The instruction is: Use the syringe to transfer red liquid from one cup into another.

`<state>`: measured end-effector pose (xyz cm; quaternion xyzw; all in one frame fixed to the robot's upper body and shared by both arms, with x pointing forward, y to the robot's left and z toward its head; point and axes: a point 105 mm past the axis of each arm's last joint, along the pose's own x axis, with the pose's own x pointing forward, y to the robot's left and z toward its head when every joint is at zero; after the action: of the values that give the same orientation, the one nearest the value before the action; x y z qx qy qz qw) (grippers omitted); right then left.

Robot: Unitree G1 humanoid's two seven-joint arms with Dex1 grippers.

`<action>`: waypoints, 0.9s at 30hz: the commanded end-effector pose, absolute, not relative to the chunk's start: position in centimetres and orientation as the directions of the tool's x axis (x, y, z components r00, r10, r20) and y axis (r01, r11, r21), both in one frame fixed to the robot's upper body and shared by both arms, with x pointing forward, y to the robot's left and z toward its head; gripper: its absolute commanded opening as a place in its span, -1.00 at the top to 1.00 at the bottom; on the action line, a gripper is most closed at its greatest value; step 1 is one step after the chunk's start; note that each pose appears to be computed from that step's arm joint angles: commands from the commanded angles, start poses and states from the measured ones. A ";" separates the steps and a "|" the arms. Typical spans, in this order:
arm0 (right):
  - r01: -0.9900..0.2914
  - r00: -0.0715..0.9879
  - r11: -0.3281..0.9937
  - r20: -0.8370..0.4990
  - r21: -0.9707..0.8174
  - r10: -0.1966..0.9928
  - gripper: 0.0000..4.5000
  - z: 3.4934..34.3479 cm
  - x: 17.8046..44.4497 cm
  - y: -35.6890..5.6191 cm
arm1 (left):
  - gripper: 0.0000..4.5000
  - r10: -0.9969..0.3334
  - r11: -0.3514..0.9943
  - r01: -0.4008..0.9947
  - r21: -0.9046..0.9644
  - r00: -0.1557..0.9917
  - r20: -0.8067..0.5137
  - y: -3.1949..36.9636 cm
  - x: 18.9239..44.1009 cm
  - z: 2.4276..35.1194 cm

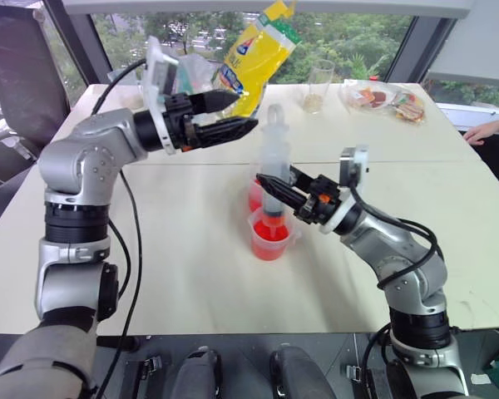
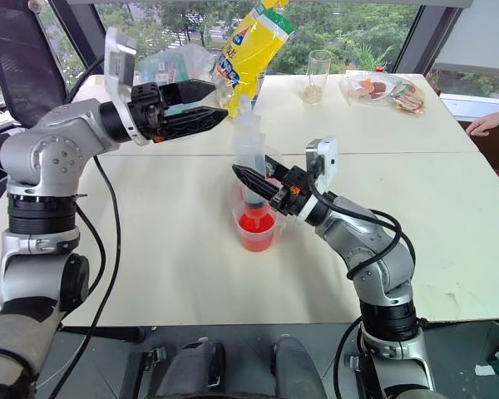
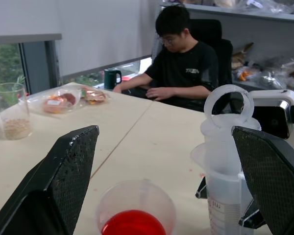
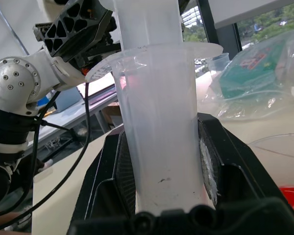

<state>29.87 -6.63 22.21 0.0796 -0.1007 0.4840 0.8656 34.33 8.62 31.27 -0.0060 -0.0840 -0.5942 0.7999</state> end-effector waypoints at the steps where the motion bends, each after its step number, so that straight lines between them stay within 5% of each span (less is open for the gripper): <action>1: -0.863 0.482 0.504 0.262 -0.023 0.836 0.39 22.9 29.3 -6.5 | -0.99 -0.957 0.265 0.952 0.153 0.240 0.162 7.6 34.1 32.5; 10: -0.864 0.477 0.501 0.238 -0.051 0.846 0.39 22.8 29.3 -6.8 | -0.99 -0.976 0.172 0.976 0.134 0.151 0.154 5.4 33.9 31.5; 19: -0.857 0.483 0.511 0.242 -0.066 0.842 0.39 23.2 29.7 -7.1 | 0.94 -0.983 0.105 0.987 0.125 0.084 0.160 4.4 33.1 31.4; 27: -0.851 0.476 0.517 0.283 -0.091 0.833 0.39 24.9 30.0 -7.3 | 0.97 -0.993 0.055 0.991 0.118 0.042 0.106 3.6 32.3 30.0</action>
<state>30.47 -7.29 22.17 0.0375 -0.0930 0.4875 0.8674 33.55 4.84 30.35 -0.0080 -0.0857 -0.6579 0.7482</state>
